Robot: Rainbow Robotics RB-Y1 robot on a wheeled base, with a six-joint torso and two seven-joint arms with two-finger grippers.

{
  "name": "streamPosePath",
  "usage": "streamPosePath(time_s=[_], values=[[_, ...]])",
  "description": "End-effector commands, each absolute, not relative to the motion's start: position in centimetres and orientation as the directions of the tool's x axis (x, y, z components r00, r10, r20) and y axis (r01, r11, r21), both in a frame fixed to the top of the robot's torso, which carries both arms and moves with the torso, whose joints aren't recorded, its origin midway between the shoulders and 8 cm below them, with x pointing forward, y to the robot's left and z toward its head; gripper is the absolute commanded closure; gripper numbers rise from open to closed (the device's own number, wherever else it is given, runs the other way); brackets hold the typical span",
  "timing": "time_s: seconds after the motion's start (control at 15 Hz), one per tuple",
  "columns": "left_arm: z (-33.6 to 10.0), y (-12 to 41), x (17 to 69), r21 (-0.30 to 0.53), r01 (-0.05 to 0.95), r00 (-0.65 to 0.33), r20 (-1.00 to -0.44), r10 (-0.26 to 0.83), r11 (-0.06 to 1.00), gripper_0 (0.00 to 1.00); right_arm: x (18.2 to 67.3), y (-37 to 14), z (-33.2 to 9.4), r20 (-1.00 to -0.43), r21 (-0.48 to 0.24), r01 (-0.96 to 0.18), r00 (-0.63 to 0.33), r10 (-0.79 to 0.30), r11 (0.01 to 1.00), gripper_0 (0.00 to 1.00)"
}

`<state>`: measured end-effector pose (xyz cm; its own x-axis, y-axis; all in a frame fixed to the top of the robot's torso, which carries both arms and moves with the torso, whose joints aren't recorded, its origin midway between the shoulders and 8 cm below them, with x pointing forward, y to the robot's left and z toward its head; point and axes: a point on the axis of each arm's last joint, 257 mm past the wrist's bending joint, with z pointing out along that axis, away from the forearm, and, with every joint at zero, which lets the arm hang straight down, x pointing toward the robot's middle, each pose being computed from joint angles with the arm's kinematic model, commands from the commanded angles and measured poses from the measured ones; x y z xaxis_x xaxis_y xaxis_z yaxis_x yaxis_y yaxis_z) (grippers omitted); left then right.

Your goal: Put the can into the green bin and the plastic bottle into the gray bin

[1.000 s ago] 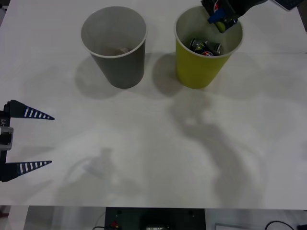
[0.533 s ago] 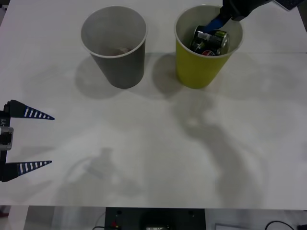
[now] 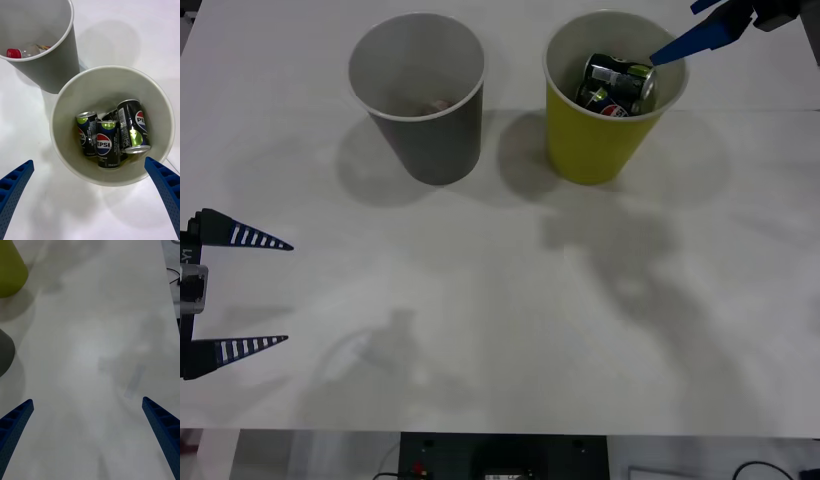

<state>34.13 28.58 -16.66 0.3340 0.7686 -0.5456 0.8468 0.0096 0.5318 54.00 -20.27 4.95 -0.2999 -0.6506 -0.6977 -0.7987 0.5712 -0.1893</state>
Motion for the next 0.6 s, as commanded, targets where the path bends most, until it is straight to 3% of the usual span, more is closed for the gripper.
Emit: streamPosePath(time_s=[0.07,0.4,0.6], values=[[-16.7,28.6,34.1,0.532,0.847,0.334,-0.546,0.769,0.010,0.00,51.2,-21.9,4.7,-0.722,-0.194,-0.818,-0.255,-0.643,0.542,0.00],[-16.7,28.6,34.1,0.532,0.847,0.334,-0.546,0.769,0.010,0.00,47.9,-24.3,1.7,-0.702,-0.278,-0.874,-0.098,-0.705,0.398,0.00],[-16.7,28.6,34.1,0.532,0.847,0.334,-0.546,0.769,0.010,0.00,46.0,-26.0,-0.6,-0.660,-0.338,-0.891,-0.006,-0.752,0.304,0.00]])
